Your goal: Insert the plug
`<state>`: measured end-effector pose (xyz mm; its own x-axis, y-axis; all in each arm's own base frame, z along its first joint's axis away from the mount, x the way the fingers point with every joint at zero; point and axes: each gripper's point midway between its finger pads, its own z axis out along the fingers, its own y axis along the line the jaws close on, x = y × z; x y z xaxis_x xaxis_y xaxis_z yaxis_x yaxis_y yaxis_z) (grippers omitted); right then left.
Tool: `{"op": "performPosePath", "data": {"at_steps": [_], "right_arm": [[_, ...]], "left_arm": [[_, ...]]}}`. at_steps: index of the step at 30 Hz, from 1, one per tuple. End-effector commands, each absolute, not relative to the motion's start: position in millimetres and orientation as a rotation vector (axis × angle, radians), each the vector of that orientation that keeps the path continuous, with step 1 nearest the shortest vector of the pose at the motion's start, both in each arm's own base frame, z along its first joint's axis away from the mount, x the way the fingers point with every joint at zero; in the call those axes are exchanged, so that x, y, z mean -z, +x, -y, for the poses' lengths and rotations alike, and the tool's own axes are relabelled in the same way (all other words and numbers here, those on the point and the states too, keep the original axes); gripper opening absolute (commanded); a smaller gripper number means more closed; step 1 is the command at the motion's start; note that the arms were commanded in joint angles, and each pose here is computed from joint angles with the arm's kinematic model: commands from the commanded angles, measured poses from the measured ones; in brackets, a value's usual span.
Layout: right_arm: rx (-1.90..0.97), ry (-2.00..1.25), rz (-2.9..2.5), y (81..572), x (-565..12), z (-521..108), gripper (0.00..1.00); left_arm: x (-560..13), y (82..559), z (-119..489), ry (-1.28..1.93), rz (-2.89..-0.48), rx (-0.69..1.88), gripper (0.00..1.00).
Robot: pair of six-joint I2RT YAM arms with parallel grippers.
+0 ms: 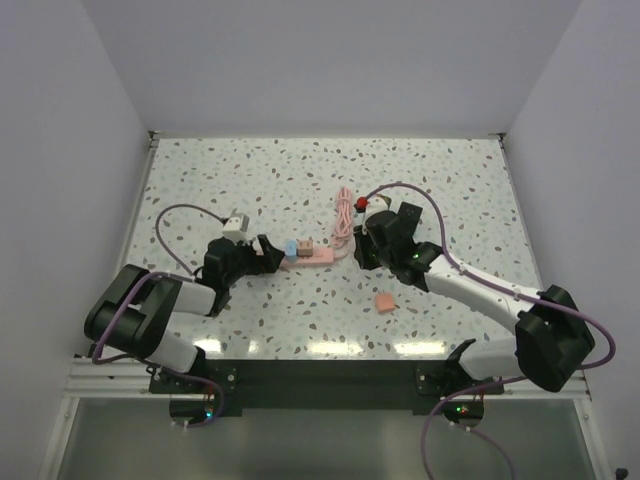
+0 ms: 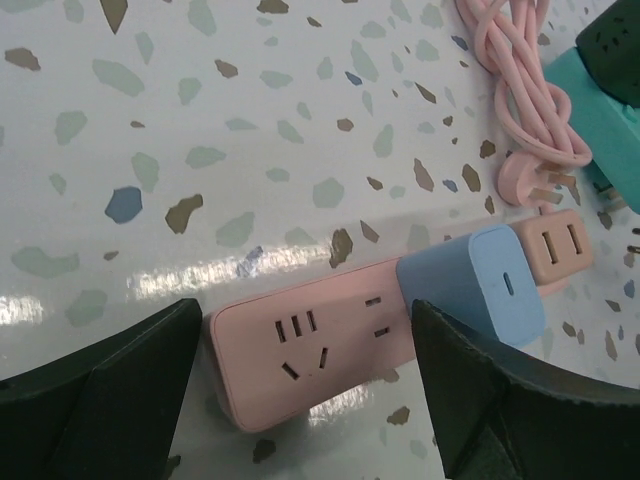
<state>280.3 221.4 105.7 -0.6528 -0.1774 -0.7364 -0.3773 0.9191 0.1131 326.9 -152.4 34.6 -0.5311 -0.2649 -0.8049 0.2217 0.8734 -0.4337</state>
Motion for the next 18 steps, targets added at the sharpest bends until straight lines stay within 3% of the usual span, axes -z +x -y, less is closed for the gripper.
{"op": "performPosePath", "data": {"at_steps": [1,18], "right_arm": [[-0.381,-0.364,-2.225,292,-120,-231,0.0],[-0.44,-0.415,-2.25,258,-135,-221,0.0]], "left_arm": [[-50,302,169,-0.009,-1.978,0.79,0.9],[-68,215,251,0.227,-1.95,1.068,0.87]]}}
